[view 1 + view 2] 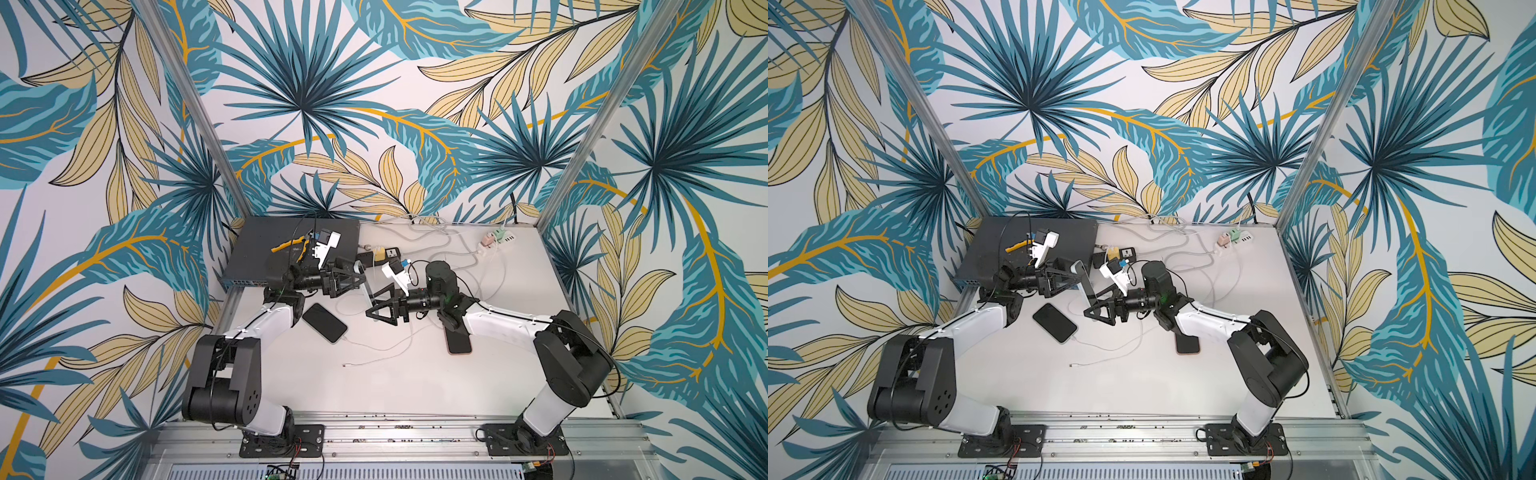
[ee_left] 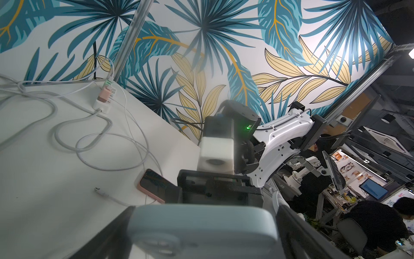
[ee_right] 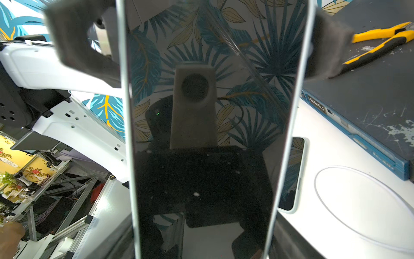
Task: Unplug the charging cable from the phone
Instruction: Place the phone at the center of the board.
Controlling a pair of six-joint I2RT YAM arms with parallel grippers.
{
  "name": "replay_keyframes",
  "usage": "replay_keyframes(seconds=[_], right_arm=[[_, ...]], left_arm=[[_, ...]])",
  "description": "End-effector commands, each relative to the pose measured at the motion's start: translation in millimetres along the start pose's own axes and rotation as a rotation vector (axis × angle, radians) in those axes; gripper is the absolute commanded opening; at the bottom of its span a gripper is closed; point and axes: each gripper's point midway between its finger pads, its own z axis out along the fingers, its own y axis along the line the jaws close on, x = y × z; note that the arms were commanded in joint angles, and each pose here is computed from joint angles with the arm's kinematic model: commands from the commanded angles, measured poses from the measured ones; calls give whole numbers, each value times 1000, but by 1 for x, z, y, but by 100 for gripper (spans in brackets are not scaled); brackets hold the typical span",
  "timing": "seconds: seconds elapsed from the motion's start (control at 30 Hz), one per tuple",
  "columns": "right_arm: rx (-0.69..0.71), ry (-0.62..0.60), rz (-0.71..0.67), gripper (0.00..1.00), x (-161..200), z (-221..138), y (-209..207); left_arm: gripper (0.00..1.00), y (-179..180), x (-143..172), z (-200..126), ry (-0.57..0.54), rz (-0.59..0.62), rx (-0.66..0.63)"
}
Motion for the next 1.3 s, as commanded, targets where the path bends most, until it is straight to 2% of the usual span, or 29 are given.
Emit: replay_keyframes(seconds=[0.0,0.27,0.43,0.83,1.03,1.27], right_arm=[[-23,-21,-33,57,-4,-2,5],[19,-23,-12,56,2,-6,1],[100,-10,11,56,8,-11,-8],[348,35,67,56,26,-35,-30],[559,158,123,56,53,-52,-54],[775,309,180,55,84,-73,-82]], left_arm=[[100,-4,-2,-3,-14,39,-6],[100,7,-5,-7,-24,19,-46],[100,14,-8,-14,-43,19,-86],[100,47,-16,-40,-83,33,-345],[100,59,-16,-46,-78,35,-427],[100,65,-14,-47,-71,28,-450]])
